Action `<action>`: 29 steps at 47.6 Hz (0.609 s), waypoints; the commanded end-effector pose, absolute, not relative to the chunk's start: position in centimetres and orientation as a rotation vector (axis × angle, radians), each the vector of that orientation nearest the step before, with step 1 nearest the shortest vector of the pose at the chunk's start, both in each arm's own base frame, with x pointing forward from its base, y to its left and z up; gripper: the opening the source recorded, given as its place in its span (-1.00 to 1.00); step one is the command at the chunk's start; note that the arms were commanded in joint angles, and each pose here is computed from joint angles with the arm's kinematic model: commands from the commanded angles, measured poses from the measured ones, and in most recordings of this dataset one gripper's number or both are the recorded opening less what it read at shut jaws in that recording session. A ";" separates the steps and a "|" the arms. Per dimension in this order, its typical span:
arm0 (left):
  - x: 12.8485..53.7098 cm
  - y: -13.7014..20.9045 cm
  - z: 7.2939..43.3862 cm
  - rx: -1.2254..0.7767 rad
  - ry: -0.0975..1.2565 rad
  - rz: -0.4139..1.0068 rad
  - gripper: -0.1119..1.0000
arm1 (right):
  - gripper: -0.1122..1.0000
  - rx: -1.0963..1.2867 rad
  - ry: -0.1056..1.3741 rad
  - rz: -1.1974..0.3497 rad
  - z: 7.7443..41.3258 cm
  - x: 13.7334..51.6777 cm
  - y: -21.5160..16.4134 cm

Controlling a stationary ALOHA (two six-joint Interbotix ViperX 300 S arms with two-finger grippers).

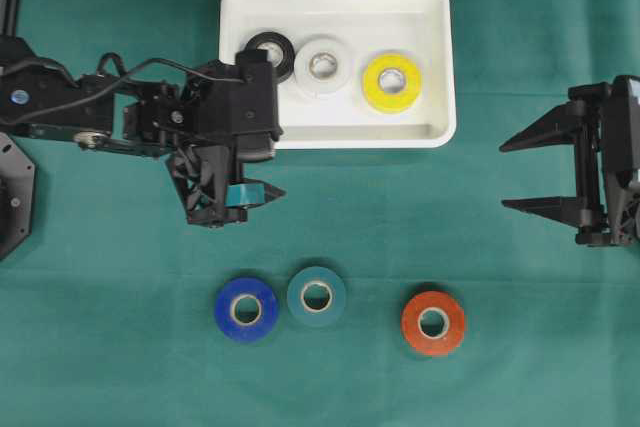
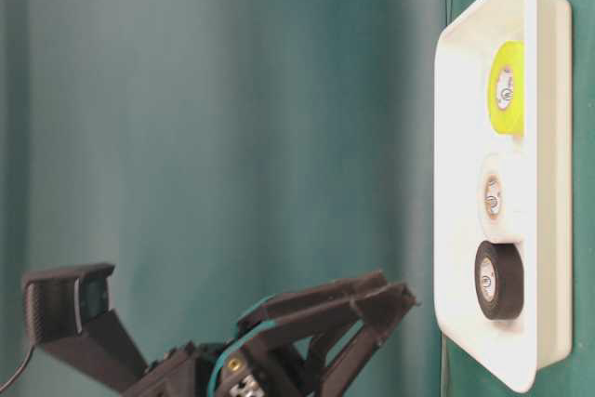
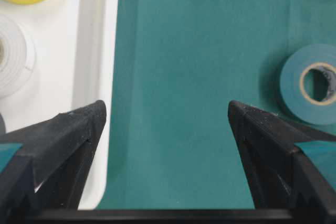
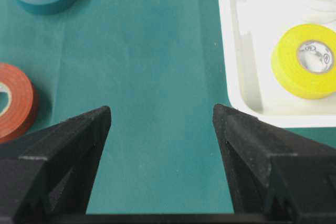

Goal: Pick up the tape from a random location and place it into the white case.

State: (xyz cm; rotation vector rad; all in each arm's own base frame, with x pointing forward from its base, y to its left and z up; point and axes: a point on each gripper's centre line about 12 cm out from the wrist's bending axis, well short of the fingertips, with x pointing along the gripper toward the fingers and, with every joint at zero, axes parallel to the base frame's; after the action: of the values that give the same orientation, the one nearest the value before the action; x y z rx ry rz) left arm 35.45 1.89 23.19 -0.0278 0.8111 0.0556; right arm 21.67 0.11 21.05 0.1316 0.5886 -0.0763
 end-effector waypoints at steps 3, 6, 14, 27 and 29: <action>34.5 1.8 25.5 -0.025 0.725 0.054 0.91 | 0.54 0.135 0.562 -0.083 22.6 22.3 0.0; 33.9 1.8 26.1 -0.023 0.699 0.054 0.91 | 0.54 0.133 0.560 -0.086 23.0 22.5 0.0; 31.9 1.6 27.6 -0.020 0.615 0.053 0.91 | 0.54 0.131 0.550 -0.089 23.6 22.6 -0.1; 28.0 1.4 29.5 -0.017 0.495 0.053 0.91 | 0.54 0.130 0.521 -0.086 24.4 22.4 -0.1; 27.5 1.4 29.7 -0.017 0.483 0.053 0.91 | 0.54 0.129 0.513 -0.085 24.6 22.3 -0.1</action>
State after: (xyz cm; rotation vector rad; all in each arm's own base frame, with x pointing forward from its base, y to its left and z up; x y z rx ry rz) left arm 28.24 1.51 28.39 -0.0182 0.5382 0.0550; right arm 22.03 -0.05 23.27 0.1320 0.5527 -0.0885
